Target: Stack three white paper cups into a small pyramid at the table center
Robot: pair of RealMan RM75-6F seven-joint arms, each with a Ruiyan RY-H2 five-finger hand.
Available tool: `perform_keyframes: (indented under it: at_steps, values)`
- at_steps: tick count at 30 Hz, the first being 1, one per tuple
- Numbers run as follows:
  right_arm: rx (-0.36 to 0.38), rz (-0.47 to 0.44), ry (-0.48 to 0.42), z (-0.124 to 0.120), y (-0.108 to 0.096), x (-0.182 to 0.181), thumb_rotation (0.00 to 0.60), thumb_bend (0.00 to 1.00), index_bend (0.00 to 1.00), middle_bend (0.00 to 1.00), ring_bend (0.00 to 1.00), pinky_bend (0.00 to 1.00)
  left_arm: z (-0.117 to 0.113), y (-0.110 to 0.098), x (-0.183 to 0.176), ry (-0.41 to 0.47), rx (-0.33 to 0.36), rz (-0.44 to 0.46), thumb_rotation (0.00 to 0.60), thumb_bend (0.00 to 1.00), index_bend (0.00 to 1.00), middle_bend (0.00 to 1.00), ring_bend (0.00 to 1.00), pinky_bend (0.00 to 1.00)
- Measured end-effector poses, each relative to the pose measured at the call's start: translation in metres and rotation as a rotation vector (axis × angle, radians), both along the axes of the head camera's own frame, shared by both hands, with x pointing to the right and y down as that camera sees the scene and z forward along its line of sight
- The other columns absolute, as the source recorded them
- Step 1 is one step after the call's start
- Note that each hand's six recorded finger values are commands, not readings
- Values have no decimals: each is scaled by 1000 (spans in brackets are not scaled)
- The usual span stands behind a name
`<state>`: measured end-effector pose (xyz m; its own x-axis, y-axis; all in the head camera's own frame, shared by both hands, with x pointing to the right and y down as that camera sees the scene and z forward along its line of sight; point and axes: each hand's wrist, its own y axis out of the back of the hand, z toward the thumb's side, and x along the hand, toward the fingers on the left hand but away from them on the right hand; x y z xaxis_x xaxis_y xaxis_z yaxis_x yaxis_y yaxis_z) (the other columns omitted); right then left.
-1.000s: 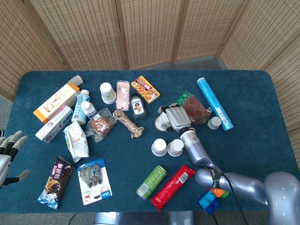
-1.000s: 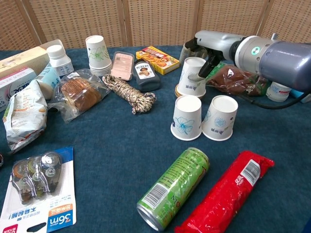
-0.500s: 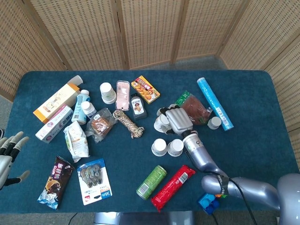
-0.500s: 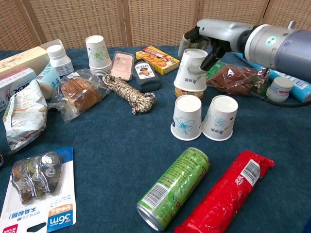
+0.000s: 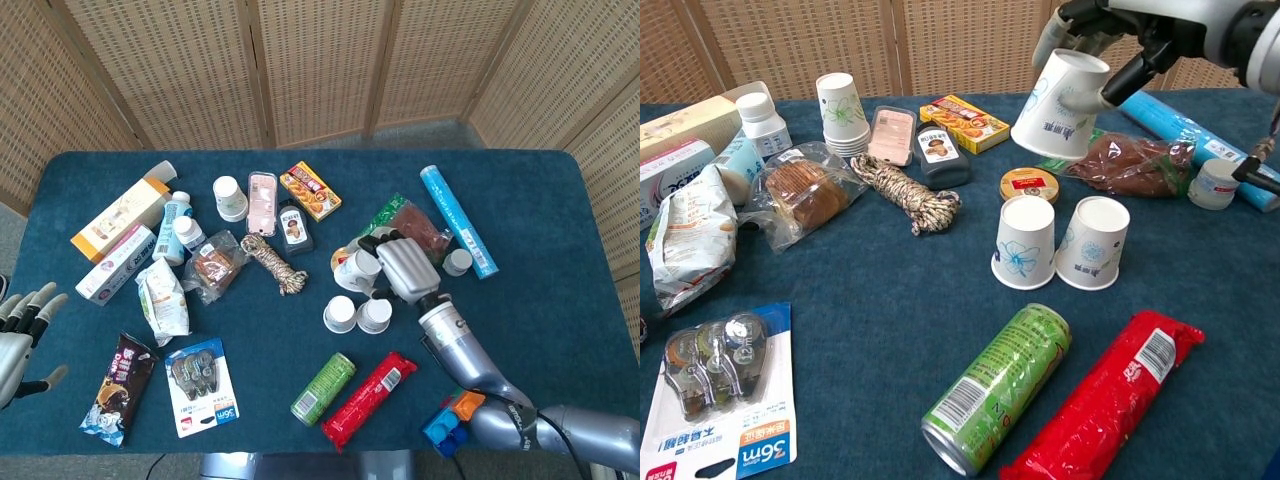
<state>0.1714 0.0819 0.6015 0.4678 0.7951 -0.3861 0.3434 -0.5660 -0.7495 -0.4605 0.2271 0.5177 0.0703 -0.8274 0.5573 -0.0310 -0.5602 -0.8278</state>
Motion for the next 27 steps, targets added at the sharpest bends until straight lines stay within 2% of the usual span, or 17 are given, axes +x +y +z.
perform_keyframes:
  at_steps: [11, 27]
  values:
    - [1, -37, 3, -1, 28, 17, 600, 375, 330, 415, 319, 222, 1, 1, 0, -6, -2, 0, 600, 277, 73, 0, 0, 0]
    - [7, -86, 41, 12, 46, 14, 600, 366, 328, 415, 318, 222, 2, 2, 1, -3, -8, 3, 600, 278, 73, 0, 0, 0]
